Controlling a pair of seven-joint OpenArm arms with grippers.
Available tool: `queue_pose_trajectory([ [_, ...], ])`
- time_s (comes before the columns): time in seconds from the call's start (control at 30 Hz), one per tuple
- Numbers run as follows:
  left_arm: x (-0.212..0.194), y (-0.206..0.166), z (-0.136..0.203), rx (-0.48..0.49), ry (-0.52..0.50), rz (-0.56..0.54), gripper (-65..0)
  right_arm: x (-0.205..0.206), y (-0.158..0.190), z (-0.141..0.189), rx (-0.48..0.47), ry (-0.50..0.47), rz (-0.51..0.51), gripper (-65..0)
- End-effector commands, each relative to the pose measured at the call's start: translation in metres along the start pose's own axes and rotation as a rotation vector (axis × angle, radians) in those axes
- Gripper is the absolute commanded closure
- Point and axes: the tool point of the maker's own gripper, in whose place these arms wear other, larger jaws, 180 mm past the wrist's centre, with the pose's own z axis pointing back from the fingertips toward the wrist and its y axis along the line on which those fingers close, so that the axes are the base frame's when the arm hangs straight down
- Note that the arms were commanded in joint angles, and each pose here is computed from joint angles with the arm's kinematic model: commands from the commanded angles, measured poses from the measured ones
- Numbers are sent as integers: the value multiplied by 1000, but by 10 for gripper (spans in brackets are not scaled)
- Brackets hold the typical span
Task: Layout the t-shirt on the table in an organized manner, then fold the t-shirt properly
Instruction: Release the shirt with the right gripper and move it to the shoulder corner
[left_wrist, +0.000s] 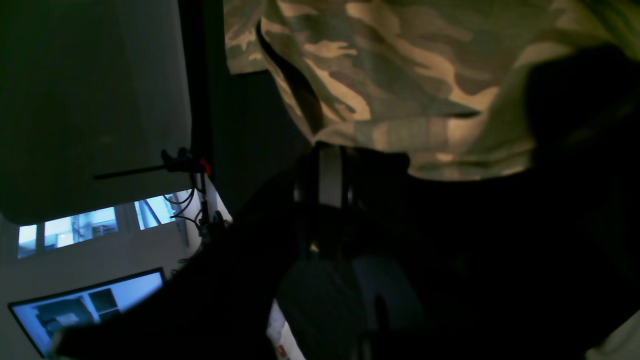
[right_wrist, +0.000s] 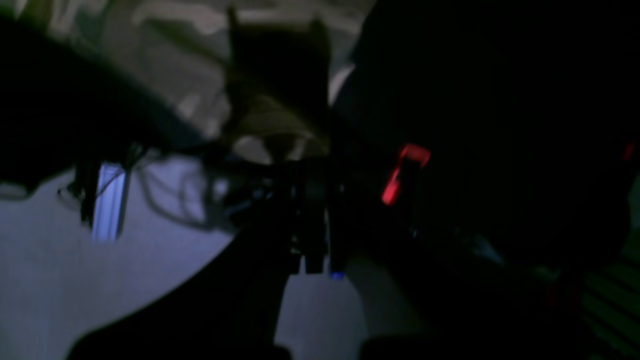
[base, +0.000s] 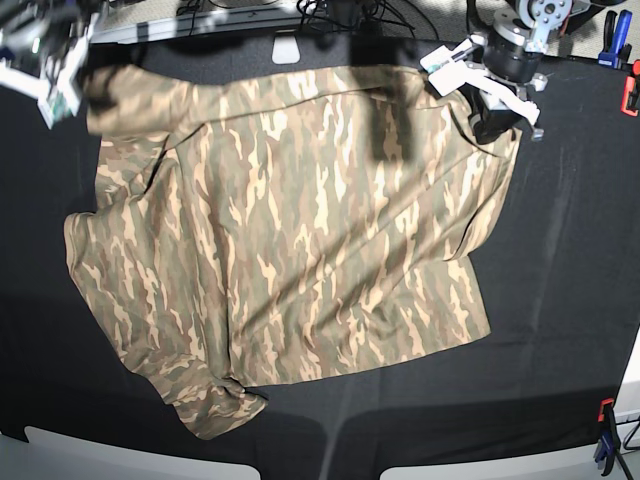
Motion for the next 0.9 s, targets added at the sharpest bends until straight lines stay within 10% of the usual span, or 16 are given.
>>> queue_pose_trajectory([
  [0.0, 3, 10, 1, 32, -18, 0, 0, 1, 2, 7, 2, -11, 26, 0],
  [0.3, 3, 10, 1, 33, -22, 0, 0, 46, 3, 14, 0, -258, -49, 0],
  [0.53, 5, 10, 1, 33, -30, 0, 0, 112, 54, 17, 239, -482, -91, 0],
  [0.73, 5, 10, 1, 33, -29, 0, 0, 129, 85, 8, 289, -478, 11, 0],
  [0.87, 5, 10, 1, 33, -29, 0, 0, 123, 83, 1, 230, -433, 72, -222],
])
